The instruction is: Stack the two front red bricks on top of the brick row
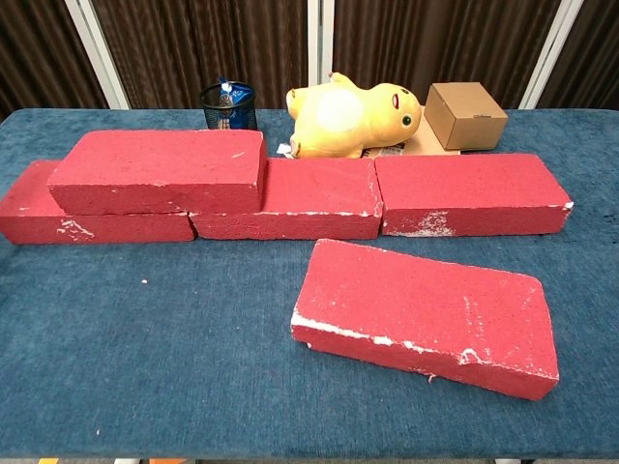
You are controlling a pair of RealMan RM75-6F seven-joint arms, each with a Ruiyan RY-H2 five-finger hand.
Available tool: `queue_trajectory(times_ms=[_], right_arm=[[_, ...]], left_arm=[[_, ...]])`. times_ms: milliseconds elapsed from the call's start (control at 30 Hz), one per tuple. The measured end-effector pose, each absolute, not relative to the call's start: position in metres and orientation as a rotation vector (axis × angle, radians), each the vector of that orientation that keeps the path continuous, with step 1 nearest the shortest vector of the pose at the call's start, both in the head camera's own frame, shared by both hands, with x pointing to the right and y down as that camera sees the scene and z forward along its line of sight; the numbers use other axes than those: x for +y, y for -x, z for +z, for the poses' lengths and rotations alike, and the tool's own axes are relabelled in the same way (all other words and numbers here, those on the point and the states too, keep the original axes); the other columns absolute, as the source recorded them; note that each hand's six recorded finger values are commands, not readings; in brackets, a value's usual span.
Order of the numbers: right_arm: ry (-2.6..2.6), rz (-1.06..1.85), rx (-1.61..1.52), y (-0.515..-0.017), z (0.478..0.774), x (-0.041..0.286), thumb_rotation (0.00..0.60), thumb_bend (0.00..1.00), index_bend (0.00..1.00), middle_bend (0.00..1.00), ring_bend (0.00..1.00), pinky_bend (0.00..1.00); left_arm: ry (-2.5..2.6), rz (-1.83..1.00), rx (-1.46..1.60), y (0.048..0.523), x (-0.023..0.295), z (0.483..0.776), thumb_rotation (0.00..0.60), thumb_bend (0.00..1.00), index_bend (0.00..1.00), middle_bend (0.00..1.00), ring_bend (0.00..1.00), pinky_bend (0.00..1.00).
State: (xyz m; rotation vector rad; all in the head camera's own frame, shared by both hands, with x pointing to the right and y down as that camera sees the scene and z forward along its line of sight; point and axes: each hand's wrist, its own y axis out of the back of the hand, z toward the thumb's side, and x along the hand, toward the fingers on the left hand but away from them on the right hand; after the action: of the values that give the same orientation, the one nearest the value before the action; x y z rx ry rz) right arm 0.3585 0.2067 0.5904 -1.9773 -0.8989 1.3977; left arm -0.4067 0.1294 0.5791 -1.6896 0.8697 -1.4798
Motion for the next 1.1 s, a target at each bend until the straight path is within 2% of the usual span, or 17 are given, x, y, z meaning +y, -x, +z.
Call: queue_trajectory(times_ms=[267, 567, 1100], right_arm=[[2.164, 1.276, -0.911, -0.292, 0.601, 0.221, 0.600, 0.00, 0.00, 0.00, 0.00, 0.00], [2.208, 1.259, -0.929, -0.242, 0.627, 0.238, 0.600, 0.00, 0.00, 0.00, 0.00, 0.00], [2.179, 1.344, -0.860, -0.224, 0.666, 0.251, 0.600, 0.00, 0.00, 0.00, 0.00, 0.00]], left_arm=[[1.734, -1.531, 0.908, 0.439, 0.159, 0.570, 0.600, 0.05, 0.00, 0.00, 0.00, 0.00], [1.745, -1.583, 0.917, 0.461, 0.171, 0.573, 0.600, 0.05, 0.00, 0.00, 0.00, 0.00], [1.772, -1.645, 0.891, 0.474, 0.181, 0.588, 0.600, 0.05, 0.00, 0.00, 0.00, 0.00]])
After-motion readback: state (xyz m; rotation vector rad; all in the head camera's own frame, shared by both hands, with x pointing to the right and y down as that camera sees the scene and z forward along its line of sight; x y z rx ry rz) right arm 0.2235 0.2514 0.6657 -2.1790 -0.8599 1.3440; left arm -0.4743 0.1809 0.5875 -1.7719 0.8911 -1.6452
